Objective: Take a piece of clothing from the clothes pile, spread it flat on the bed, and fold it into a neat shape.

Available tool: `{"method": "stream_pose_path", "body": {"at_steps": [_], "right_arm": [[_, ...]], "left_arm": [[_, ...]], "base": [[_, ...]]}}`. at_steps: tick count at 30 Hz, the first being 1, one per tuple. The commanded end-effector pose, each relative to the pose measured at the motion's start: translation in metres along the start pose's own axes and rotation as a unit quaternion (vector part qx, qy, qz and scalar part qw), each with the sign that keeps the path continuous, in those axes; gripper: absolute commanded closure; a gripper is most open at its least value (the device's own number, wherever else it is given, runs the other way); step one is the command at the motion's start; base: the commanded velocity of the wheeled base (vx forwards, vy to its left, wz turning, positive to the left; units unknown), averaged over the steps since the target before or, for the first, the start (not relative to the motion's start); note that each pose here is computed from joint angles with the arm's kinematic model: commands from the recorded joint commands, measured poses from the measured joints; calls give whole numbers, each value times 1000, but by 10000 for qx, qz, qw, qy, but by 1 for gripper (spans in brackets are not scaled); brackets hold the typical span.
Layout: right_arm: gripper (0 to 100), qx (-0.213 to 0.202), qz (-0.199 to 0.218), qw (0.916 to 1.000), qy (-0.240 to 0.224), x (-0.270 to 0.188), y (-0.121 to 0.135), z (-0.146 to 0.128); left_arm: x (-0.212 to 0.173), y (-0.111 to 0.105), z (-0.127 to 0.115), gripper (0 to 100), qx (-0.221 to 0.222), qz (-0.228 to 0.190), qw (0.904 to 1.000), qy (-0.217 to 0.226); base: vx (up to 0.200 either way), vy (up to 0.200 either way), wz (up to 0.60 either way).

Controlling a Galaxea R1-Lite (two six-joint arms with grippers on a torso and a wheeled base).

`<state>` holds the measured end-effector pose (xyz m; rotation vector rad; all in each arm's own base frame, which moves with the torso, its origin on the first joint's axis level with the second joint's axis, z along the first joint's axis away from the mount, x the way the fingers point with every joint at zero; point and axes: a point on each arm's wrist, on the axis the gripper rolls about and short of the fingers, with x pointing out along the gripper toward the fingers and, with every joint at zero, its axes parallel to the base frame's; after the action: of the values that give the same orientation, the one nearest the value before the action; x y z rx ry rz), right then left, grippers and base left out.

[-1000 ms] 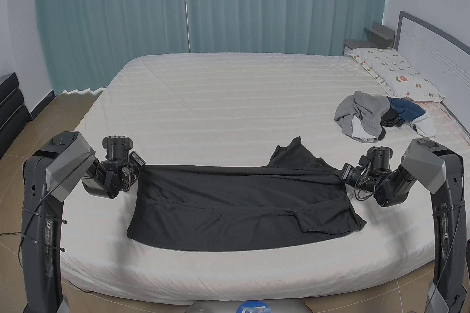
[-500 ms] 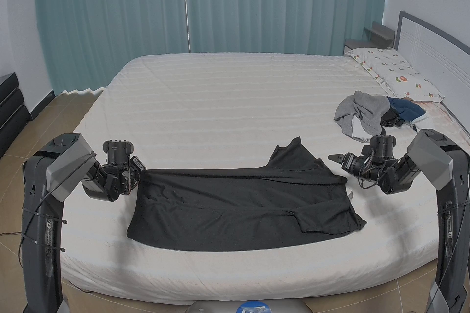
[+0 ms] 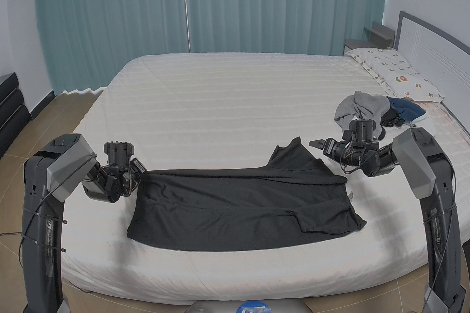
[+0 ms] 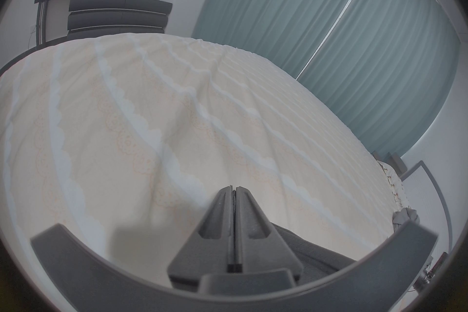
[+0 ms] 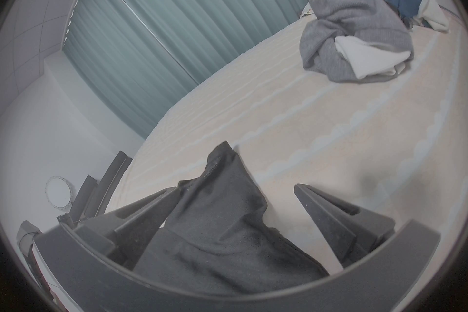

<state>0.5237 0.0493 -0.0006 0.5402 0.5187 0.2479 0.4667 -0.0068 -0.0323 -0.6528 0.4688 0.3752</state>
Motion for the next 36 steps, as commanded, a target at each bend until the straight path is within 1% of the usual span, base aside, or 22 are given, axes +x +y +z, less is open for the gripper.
{"method": "stream_pose_path", "body": {"at_steps": [1, 12, 13, 20, 26, 29, 31, 34, 36], "right_arm": [[0, 31, -86, 9998, 165, 22, -11, -24], [0, 2, -77, 9999, 109, 28, -9, -26], [100, 2, -91, 9999, 101, 28, -9, -26], [100, 5, -132, 9999, 68, 26, -9, -23], [100, 24, -214, 9997, -138, 21, -8, -13], [100, 226, -146, 9990, -361, 14, -3, 2], [100, 244, -88, 9983, -523, 10, -2, 11], [100, 286, -70, 9976, -631, 7, -3, 17], [100, 335, -123, 9964, -768, 5, -4, 23]], "left_arm": [[0, 1, -1, 100, -2, 15, 10000, 11], [1, 1, -1, 100, -2, 15, 10000, 11], [1, 1, -1, 100, -2, 15, 10000, 11], [0, 0, 0, 100, -8, -5, 10000, -11], [0, -2, 3, 100, -17, -41, 10000, -39], [-1, -5, 6, 100, -44, -102, 9999, -105], [0, -7, 8, 100, -57, -127, 9998, -142], [0, -8, 9, 100, -63, -148, 9997, -164], [1, -11, 12, 100, -75, -204, 9995, -216]], "base": [[0, 0, 0], [0, 0, 0], [0, 0, 0], [0, 0, 0], [0, 0, 0], [0, 0, 0], [0, 0, 0], [0, 0, 0], [0, 0, 0]]}}
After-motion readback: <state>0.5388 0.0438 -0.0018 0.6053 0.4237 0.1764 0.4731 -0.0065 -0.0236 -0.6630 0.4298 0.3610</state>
